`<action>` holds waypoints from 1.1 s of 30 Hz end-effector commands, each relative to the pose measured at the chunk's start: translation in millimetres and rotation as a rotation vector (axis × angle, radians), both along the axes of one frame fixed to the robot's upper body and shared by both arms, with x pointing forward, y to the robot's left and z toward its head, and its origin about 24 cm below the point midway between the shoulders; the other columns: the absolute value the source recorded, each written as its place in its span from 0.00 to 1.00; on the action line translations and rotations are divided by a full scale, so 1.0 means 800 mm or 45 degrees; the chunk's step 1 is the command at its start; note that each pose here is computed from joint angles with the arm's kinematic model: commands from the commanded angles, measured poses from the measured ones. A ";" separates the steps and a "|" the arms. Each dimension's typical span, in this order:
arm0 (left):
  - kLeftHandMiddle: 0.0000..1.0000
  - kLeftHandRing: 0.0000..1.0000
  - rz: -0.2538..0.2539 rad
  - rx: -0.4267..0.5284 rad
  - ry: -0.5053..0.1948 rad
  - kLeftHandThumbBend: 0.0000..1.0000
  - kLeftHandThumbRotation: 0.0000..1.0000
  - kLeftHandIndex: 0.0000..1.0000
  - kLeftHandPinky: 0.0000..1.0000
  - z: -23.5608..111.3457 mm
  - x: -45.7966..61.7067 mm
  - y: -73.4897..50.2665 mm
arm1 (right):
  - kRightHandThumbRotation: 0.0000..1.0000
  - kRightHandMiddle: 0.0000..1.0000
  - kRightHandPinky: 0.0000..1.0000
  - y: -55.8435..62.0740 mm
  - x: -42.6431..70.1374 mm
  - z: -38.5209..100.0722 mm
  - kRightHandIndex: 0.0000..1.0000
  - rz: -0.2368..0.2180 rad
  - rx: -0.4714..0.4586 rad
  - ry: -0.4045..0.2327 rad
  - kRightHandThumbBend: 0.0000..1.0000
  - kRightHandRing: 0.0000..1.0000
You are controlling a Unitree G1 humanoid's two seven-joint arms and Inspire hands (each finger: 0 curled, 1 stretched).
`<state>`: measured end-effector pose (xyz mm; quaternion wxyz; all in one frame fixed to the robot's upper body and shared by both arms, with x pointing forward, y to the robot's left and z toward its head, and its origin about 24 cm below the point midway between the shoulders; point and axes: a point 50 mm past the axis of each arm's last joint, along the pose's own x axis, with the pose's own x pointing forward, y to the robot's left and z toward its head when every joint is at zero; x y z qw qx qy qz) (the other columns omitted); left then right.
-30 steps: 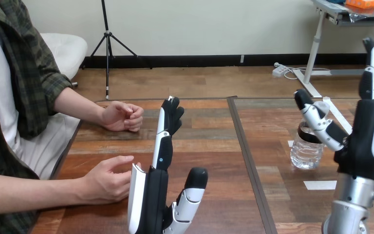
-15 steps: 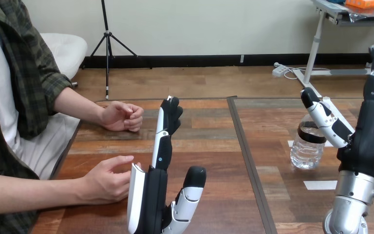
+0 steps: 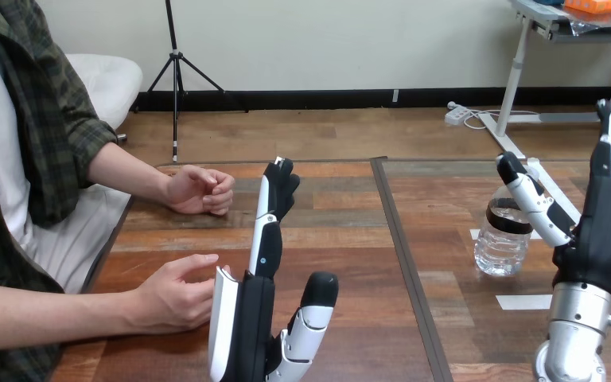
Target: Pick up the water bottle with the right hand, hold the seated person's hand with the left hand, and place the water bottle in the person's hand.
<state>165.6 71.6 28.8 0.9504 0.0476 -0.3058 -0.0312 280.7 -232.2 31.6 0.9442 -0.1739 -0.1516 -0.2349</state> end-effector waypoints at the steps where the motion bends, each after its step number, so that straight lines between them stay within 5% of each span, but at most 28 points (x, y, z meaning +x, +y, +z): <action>1: 0.97 0.93 0.016 -0.019 -0.026 0.50 1.00 1.00 0.92 0.005 0.001 -0.002 | 0.56 1.00 1.00 0.005 0.026 0.032 0.96 0.063 0.055 -0.126 0.95 1.00; 33: 0.97 0.94 -0.008 -0.050 -0.009 0.52 1.00 1.00 0.92 0.005 -0.001 -0.002 | 0.44 0.99 1.00 0.004 0.039 0.027 0.95 0.165 0.178 -0.031 0.87 1.00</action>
